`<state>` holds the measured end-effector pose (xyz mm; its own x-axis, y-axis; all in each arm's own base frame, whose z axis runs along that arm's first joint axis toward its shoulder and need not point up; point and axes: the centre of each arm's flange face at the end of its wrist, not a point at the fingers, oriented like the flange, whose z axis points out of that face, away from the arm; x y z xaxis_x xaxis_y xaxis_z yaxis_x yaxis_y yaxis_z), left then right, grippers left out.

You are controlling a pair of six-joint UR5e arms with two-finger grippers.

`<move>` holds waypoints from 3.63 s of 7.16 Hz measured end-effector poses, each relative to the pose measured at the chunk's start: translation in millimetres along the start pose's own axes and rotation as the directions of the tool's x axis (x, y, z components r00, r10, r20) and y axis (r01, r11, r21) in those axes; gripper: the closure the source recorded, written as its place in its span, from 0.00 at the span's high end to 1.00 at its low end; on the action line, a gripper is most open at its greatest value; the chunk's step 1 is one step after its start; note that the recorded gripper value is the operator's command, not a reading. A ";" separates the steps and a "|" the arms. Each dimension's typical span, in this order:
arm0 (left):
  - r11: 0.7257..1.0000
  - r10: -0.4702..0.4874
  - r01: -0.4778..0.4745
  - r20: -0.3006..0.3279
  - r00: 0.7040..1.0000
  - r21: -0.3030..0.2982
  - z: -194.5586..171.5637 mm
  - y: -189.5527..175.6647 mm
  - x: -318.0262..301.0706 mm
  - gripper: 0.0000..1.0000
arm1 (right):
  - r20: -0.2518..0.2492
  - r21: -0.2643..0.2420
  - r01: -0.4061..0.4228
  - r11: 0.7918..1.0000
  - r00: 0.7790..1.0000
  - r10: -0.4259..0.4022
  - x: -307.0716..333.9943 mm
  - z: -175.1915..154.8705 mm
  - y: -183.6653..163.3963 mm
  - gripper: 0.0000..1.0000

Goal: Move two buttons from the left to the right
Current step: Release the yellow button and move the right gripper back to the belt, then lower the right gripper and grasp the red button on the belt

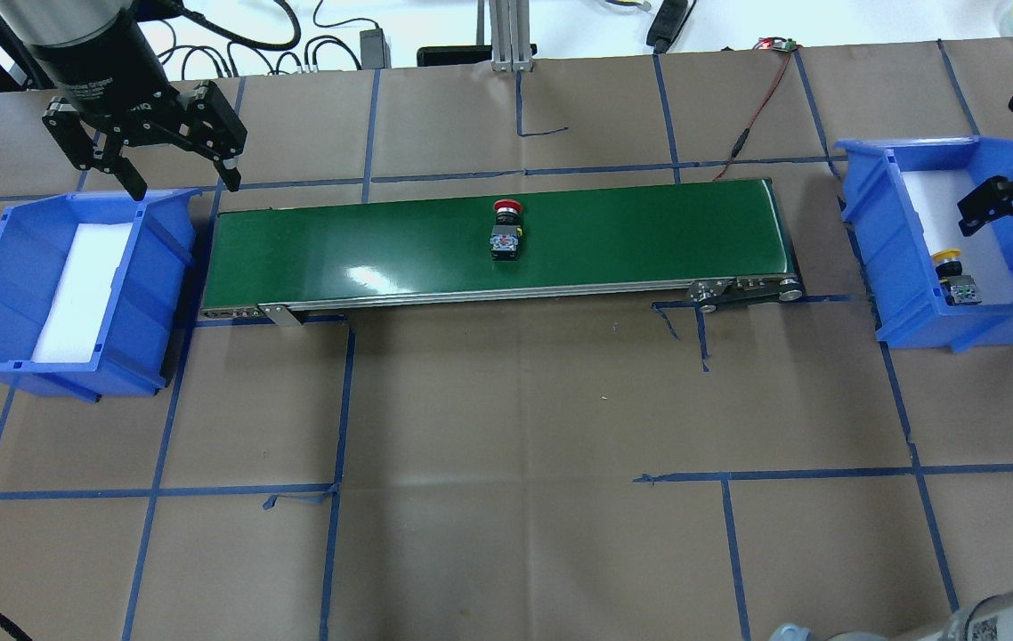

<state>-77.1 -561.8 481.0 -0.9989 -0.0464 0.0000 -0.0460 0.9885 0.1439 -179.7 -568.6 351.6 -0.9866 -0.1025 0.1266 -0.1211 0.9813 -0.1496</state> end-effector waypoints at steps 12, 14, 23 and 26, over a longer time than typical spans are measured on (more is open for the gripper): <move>0.998 0.006 -0.006 0.002 1.000 0.059 19.2 23.9 18.8 1.00 | 0.107 -0.072 -0.084 0.994 0.990 0.091 -307.0 -98.3 -27.1 1.00; 0.998 0.007 -0.007 0.002 1.000 0.063 19.4 22.0 18.7 1.00 | 0.130 -0.090 -0.082 0.993 0.987 0.093 -310.5 -87.6 -30.5 1.00; 0.992 0.104 -0.105 0.020 0.994 0.071 28.6 24.4 6.2 1.00 | 0.198 -0.143 -0.129 0.981 0.968 0.156 -344.9 0.5 -96.5 1.00; 0.991 0.080 -0.082 0.021 0.997 0.103 24.3 23.0 5.5 1.00 | 0.195 -0.173 -0.125 0.977 0.968 0.158 -348.7 28.1 -101.6 1.00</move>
<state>-83.8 -535.9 460.3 -0.9993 0.0358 -0.0096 0.0354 0.9985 0.0407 173.6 -637.1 295.1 -0.9954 0.0242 -0.0924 0.0236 0.9997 0.0075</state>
